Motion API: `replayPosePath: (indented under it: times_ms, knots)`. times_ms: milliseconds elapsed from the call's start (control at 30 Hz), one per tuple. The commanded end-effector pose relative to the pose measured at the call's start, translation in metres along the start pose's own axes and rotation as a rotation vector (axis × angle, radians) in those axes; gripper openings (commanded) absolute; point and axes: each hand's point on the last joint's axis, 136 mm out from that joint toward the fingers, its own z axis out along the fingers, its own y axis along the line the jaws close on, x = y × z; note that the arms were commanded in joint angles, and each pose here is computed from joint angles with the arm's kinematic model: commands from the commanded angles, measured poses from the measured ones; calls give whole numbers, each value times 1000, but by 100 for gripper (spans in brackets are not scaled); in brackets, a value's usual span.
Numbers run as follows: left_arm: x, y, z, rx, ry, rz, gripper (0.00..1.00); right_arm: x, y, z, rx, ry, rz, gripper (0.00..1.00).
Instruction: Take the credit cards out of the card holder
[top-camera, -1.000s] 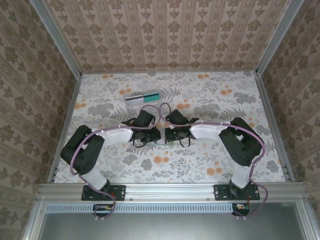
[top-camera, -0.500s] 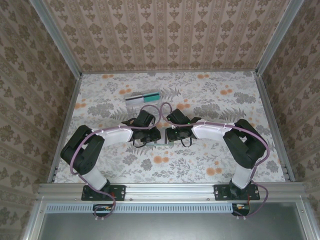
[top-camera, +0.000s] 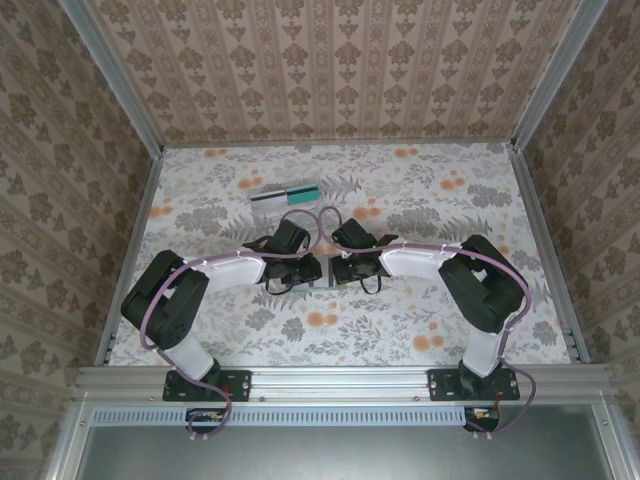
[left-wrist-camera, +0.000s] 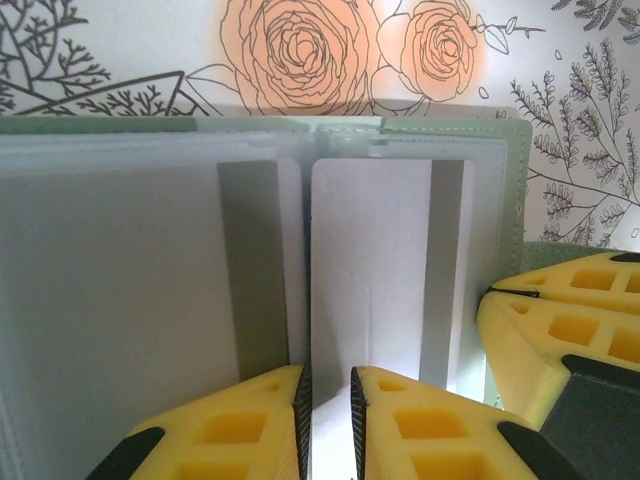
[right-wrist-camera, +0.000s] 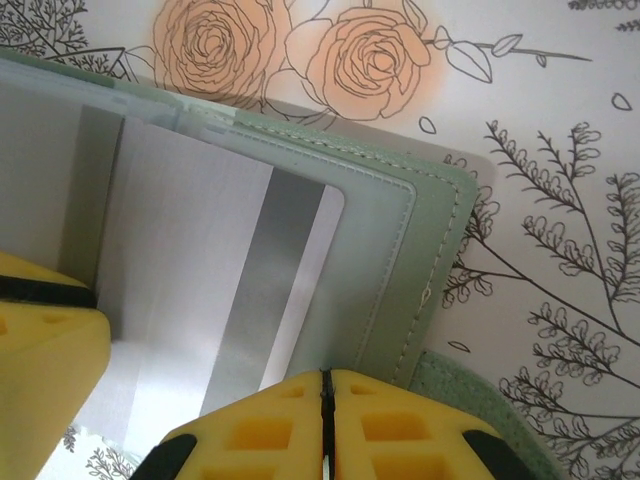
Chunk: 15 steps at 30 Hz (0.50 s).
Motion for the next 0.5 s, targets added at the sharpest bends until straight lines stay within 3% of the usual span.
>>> replayPosePath:
  times_ms: [0, 367, 467]
  knots:
    - [7, 9, 6, -12, 28, -14, 21, 10, 8, 12, -10, 45, -10, 12]
    - [5, 9, 3, -10, 22, -23, 21, 11, 12, 15, -11, 48, -14, 11]
    - [5, 13, -2, -35, 18, -22, 21, 13, 12, 17, -8, 55, -19, 4]
